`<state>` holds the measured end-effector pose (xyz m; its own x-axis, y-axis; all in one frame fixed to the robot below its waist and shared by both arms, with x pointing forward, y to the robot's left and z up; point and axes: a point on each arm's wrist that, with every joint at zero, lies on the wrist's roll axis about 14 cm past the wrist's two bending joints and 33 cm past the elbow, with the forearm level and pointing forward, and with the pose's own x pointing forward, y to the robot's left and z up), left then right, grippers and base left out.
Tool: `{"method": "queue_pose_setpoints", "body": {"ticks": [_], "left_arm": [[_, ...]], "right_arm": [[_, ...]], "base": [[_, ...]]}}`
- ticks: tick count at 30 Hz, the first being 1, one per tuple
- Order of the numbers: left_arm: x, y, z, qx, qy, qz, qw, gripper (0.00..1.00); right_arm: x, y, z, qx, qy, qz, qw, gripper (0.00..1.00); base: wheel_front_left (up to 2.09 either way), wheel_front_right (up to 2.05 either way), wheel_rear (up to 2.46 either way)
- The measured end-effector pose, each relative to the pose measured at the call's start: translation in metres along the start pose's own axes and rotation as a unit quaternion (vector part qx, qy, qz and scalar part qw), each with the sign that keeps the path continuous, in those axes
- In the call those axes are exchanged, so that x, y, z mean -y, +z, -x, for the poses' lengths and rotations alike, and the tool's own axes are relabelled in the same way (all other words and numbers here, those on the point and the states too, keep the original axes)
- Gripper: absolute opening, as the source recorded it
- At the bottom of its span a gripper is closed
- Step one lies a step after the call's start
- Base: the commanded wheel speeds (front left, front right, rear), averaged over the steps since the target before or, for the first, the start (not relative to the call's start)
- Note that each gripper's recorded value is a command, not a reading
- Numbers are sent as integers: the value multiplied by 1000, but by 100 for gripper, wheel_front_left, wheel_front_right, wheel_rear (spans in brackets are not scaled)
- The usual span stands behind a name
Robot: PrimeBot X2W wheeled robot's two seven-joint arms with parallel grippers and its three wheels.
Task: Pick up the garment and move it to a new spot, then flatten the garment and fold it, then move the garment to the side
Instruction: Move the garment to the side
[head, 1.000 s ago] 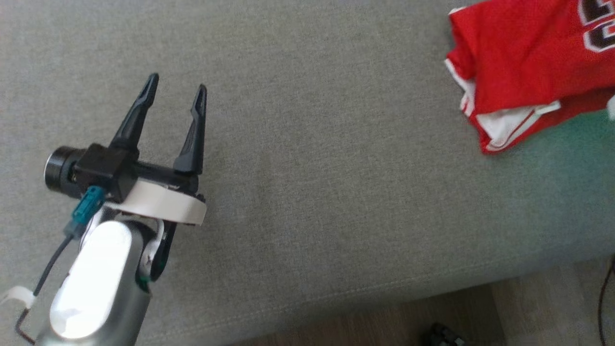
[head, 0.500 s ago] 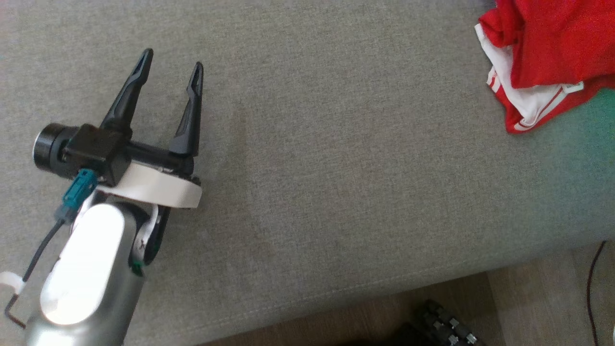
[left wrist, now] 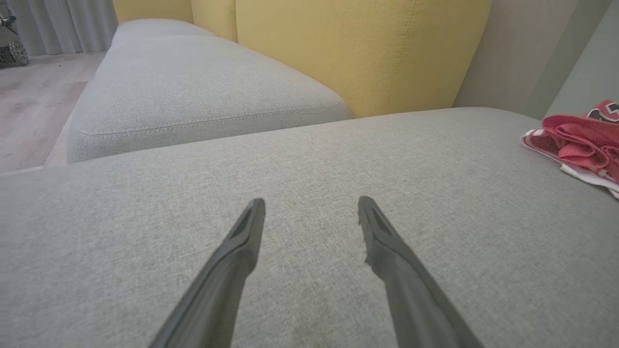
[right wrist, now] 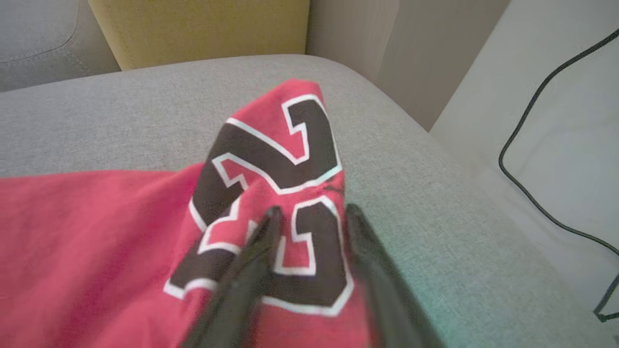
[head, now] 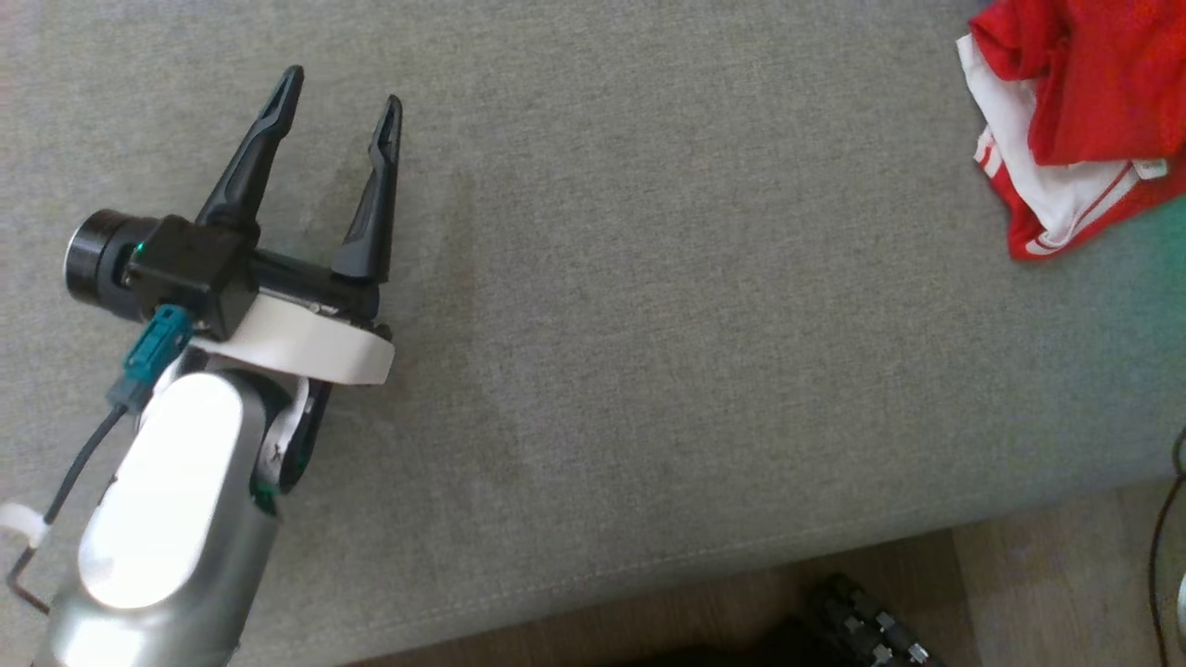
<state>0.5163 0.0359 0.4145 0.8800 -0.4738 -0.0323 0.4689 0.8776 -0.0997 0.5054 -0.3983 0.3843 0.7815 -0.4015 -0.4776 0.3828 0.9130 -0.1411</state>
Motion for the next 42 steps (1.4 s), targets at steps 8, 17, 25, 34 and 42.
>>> {"method": "queue_pose_setpoints", "body": {"ticks": [8,17,25,34,42], "left_arm": [[-3,18,12,13,14,-5,1000,100],[-11,39,51,15,61,-8,998,100],[-28,59,88,27,115,-13,993,100],[-52,71,140,29,183,-19,983,100],[-47,77,171,27,195,-27,980,100]], "right_arm": [[-8,32,17,71,16,-9,997,100],[-48,56,83,167,85,-24,982,100],[-109,63,149,208,175,-30,962,100],[-157,63,202,223,256,-29,940,100],[-152,42,228,203,263,-29,943,100]], "base": [[0,0,0],[0,0,0],[0,0,0],[0,0,0],[0,0,0]]}}
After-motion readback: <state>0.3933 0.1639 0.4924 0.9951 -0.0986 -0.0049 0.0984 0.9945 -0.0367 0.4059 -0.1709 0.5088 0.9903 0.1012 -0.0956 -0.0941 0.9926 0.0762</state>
